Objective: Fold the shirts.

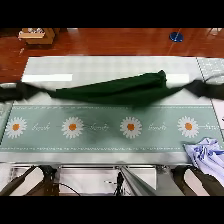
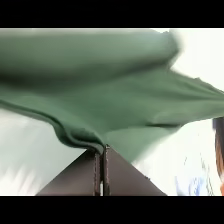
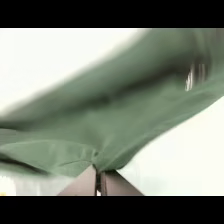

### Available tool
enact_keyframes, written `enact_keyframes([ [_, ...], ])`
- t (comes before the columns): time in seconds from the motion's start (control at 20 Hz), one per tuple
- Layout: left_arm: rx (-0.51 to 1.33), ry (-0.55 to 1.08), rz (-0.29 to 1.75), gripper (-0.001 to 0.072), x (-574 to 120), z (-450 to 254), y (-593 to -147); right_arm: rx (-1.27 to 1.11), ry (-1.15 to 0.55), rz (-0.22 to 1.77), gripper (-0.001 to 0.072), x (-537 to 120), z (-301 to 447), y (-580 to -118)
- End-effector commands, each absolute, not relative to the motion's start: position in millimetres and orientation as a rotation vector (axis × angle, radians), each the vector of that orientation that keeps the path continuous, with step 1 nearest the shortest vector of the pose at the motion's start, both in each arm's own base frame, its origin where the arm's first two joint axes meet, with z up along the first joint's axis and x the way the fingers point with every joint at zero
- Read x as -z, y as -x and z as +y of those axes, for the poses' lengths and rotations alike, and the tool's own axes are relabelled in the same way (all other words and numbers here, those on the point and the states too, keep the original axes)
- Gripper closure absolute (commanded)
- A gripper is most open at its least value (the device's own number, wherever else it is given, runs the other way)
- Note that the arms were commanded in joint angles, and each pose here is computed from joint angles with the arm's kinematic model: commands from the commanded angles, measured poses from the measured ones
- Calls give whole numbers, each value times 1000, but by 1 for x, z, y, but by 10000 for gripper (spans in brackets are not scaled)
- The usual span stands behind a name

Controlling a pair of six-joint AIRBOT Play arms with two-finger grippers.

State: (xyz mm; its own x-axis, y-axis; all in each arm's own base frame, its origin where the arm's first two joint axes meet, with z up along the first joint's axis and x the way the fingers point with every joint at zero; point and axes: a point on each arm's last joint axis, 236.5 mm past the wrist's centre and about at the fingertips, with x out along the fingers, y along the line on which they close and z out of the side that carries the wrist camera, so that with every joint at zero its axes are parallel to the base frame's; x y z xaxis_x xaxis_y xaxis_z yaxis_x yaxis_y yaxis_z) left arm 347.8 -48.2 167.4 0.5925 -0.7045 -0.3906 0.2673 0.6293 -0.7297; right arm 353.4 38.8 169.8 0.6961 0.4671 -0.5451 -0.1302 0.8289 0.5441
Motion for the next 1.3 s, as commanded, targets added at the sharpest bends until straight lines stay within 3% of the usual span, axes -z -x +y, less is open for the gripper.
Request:
enact_keyframes([
  [0.0,732,390,231,677,-368,-90,-298,-321,-210,306,679,-357,42,-312],
  [0.15,552,109,1,677,-459,-103,-238,-129,-78,5,679,-480,23,-254],
  [0.35,200,-12,-164,677,-518,-84,-163,126,35,-180,679,-557,-8,-177],
  [0.55,63,-58,-149,678,-513,-88,-108,178,30,-53,679,-533,-6,-141],
  [0.8,-13,-99,108,678,-454,-86,-76,179,13,167,679,-476,2,-115],
  [1.0,21,-84,375,679,-400,-73,-91,83,-5,427,680,-423,2,-136],
  [1.25,138,63,720,678,-306,-38,-169,-5,7,863,680,-304,-10,-260],
])
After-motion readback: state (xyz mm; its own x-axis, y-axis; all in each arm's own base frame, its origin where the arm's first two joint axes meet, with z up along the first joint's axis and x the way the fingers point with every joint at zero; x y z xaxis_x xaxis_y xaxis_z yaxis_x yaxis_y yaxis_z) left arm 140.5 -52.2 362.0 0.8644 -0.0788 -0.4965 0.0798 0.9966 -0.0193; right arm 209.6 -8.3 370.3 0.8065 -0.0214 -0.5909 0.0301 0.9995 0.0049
